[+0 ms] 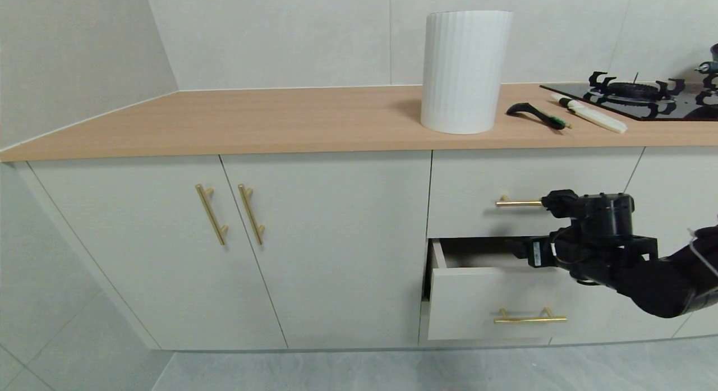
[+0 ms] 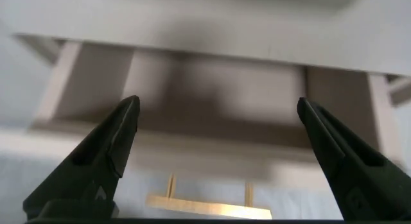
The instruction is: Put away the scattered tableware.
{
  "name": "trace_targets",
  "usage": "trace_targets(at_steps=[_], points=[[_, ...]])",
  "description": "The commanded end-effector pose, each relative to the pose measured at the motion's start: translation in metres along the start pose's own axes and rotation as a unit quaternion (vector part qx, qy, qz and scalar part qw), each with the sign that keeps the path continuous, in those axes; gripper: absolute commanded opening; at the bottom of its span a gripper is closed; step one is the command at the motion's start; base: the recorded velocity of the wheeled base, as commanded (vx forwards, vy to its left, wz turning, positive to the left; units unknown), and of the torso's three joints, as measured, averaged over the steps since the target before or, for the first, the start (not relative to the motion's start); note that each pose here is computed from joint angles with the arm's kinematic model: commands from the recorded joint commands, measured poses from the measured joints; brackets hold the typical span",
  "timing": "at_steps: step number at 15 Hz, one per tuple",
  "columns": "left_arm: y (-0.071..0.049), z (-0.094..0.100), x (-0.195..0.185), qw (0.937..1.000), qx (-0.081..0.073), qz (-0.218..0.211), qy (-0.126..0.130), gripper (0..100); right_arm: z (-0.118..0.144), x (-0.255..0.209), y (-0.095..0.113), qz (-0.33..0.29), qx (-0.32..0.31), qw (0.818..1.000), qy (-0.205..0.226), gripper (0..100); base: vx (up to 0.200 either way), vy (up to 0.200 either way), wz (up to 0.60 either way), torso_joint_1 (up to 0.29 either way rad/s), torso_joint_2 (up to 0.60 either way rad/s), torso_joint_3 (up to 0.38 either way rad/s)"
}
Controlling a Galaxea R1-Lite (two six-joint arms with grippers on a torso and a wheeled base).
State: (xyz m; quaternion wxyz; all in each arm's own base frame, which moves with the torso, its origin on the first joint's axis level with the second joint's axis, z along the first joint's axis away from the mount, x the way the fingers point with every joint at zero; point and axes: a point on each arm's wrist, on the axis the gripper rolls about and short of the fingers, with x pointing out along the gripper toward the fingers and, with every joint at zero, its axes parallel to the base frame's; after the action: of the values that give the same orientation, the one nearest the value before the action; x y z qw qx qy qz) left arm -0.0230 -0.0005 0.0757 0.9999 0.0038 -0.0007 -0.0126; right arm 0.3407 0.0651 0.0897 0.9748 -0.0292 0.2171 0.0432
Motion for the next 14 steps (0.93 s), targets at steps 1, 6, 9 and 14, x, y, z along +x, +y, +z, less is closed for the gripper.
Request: trace_targets(at_steps=[1, 6, 9, 14], points=[[0.0, 0.0, 0.0, 1.0, 0.0, 0.0, 0.001, 100, -0.033, 0.031, 0.003, -0.012, -0.005, 0.999, 0.037, 100, 0.0, 0.0, 0.0, 0.0, 0.0, 0.0], [0.0, 0.0, 0.0, 1.0, 0.0, 0.0, 0.001, 100, -0.037, 0.032, 0.001, -0.013, -0.005, 0.999, 0.052, 100, 0.0, 0.0, 0.0, 0.0, 0.0, 0.0], [0.0, 0.0, 0.0, 1.0, 0.0, 0.0, 0.001, 100, -0.027, 0.018, -0.001, -0.005, -0.006, 0.998, 0.069, 100, 0.0, 0.0, 0.0, 0.0, 0.0, 0.0], [0.0, 0.0, 0.0, 1.0, 0.0, 0.0, 0.001, 100, -0.022, 0.003, -0.002, 0.007, -0.008, 0.995, 0.101, 100, 0.0, 0.0, 0.0, 0.0, 0.0, 0.0]])
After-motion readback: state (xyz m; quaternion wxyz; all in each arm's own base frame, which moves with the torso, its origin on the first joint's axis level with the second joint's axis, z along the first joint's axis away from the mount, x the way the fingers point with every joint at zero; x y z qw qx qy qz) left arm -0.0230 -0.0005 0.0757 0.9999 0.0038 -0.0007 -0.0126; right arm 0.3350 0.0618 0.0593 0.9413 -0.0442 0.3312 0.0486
